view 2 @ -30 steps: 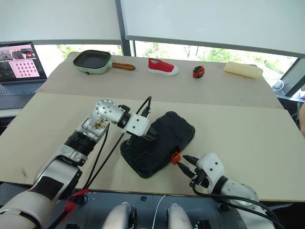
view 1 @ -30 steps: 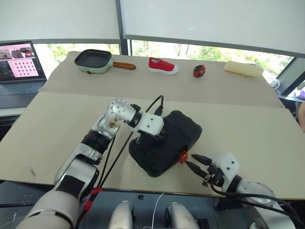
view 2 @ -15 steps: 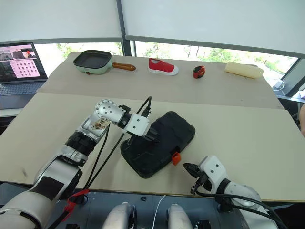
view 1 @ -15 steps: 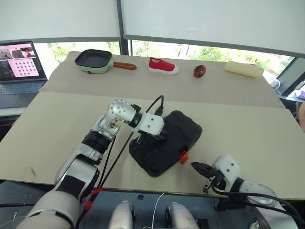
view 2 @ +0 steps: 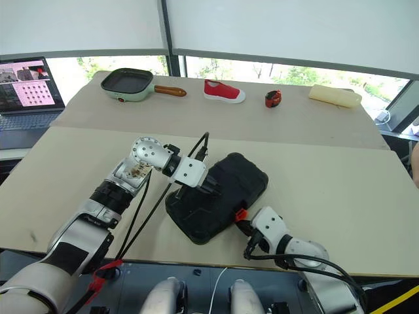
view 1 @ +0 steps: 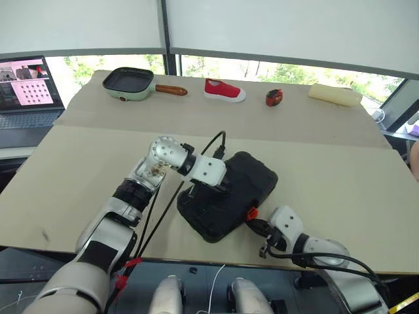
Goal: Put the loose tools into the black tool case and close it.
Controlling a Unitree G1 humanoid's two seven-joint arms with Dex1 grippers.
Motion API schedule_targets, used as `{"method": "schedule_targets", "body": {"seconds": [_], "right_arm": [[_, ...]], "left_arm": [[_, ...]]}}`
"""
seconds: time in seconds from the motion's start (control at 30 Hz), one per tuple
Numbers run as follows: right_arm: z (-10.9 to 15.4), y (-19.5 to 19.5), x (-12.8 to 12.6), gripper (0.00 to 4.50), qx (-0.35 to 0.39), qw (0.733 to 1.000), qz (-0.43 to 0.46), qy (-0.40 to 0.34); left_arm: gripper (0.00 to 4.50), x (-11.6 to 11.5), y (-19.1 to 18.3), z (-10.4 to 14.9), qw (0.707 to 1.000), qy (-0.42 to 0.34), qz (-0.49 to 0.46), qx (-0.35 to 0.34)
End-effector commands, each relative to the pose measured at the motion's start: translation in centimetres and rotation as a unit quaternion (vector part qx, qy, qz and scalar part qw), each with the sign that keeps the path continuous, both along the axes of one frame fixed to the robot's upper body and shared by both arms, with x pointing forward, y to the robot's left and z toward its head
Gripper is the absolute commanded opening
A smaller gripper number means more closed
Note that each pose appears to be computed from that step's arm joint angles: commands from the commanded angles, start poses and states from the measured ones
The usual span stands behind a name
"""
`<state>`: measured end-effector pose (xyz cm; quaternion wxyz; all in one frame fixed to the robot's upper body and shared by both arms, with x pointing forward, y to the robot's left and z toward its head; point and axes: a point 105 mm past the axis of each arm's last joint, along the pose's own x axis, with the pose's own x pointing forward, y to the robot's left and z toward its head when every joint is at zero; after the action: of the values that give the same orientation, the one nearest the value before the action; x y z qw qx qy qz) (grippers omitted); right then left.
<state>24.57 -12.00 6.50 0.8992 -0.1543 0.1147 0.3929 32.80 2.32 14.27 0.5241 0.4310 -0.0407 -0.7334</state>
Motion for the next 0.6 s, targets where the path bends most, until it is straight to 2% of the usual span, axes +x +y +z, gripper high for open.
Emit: {"method": "schedule_targets", "body": {"seconds": [0.03,0.27,0.6], "right_arm": [[5.4,0.6,0.9,0.06,0.051,0.994,0.000,-0.092],[8.0,0.4,0.0,0.06,0.063,0.991,0.010,-0.115],[8.0,-0.1,-0.2,0.06,0.034,0.994,0.021,-0.102]], "left_arm": [[0.61,-0.7,0.4,-3.2,0.998,0.030,-0.003,0.061],[0.61,-0.8,0.3,-3.3,0.998,0.030,-0.004,0.060],[0.61,-0.3,0.5,-3.5,0.998,0.034,0.015,0.056]]}}
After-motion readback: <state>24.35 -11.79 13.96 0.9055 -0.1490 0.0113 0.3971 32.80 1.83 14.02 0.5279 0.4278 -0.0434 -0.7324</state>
